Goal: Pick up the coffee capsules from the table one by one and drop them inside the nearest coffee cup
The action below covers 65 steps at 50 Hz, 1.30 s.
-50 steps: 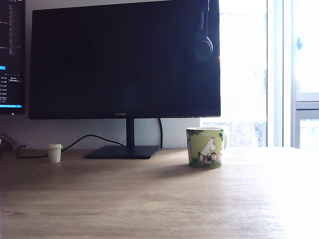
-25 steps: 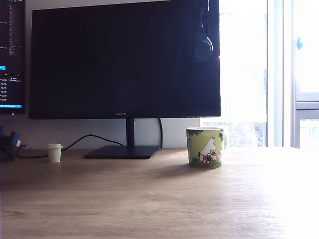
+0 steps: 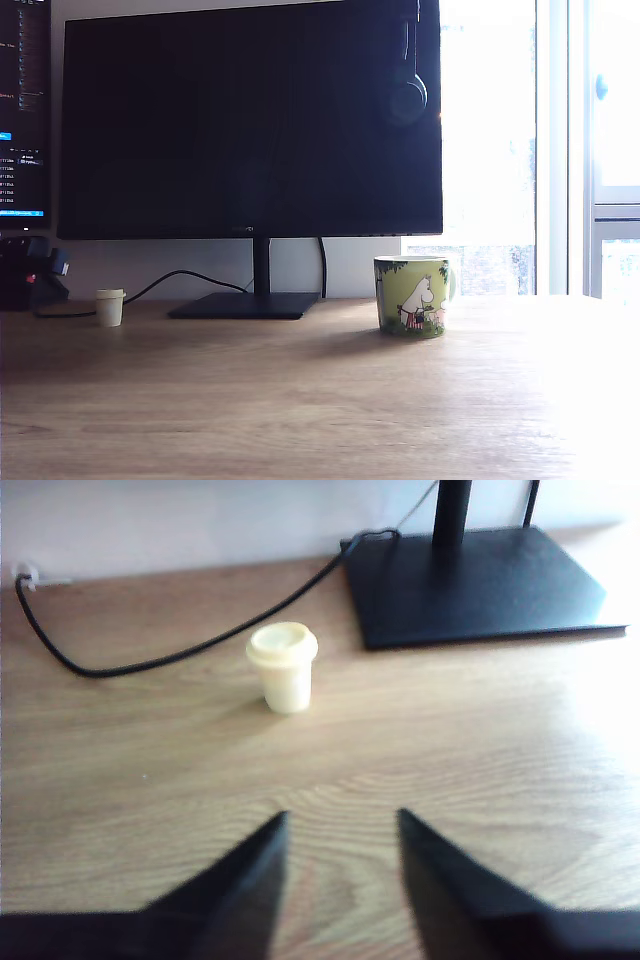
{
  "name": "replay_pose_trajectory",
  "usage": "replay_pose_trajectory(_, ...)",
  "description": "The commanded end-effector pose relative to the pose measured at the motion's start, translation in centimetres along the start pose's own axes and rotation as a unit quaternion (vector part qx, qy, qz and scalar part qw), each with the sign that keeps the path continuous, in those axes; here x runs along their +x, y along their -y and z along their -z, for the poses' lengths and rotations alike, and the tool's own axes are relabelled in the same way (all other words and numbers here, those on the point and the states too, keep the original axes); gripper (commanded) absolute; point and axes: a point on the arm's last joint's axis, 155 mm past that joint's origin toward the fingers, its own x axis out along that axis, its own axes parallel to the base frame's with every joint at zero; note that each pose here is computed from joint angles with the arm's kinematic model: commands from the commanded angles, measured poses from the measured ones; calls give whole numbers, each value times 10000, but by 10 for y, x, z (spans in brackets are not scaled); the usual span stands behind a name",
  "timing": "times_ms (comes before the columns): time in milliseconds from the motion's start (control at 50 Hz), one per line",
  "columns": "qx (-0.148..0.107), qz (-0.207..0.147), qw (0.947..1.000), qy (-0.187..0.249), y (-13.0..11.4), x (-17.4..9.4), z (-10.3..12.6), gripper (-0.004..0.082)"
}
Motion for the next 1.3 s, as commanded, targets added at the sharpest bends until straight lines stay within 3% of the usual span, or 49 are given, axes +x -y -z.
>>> replay_pose_trajectory(0,-26,-10,10000,-35,-1,0,4,716)
replay_pose_trajectory(280,-48,-87,9999,-28,-7,0,4,714)
replay_pose_trajectory(600,-149,-379,9992,35,-32,-2,2,712)
replay_pose_trajectory(1280,-135,-340,9992,145,-36,27,14,712)
